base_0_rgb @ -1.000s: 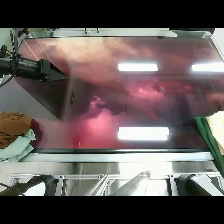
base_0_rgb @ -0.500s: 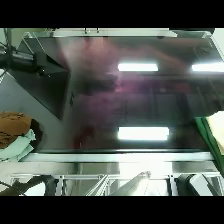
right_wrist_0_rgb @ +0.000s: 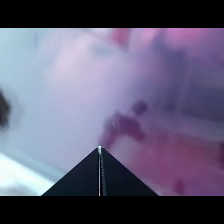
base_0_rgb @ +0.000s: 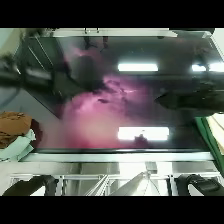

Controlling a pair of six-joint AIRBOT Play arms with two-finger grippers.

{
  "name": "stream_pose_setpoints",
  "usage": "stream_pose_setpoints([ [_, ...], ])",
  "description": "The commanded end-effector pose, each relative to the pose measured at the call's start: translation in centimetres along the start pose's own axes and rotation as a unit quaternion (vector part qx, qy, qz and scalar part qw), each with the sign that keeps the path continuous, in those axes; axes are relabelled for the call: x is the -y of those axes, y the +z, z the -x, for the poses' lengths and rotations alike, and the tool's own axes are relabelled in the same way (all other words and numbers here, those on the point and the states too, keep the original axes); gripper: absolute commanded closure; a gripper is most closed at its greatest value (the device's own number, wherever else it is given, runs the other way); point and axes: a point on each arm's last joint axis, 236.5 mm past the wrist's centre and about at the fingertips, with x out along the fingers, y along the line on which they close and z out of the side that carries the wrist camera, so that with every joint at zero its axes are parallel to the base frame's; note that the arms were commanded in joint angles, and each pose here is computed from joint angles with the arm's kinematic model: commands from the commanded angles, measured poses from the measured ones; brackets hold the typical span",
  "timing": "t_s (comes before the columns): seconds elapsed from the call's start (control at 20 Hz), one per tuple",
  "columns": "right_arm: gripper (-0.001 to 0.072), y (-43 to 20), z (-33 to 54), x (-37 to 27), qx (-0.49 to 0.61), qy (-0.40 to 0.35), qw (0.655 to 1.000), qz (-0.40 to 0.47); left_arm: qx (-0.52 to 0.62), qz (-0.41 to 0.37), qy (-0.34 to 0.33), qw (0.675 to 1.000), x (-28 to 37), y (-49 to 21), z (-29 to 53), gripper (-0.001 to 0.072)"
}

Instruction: Fold the shirts.

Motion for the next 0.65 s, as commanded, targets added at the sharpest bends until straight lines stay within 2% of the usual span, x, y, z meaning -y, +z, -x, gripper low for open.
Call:
stream_pose_setpoints([
  [0.0,0.0687,-3.2,-2.4,-2.2,-0.055,-0.005,0.997,0.059,0.015,0.037,0.001,0.999,-0.2,-4.6,-2.8,0.0696],
  [0.25,0.0687,-3.4,-2.5,-2.1,-0.060,-0.006,0.997,0.057,0.014,0.052,0.004,0.999,-0.7,-7.3,-3.1,0.0696],
  [0.6,0.0687,-3.4,-2.5,-2.1,-0.060,-0.006,0.997,0.057,0.054,0.040,0.010,0.998,-0.3,-6.1,-2.2,0.0697],
])
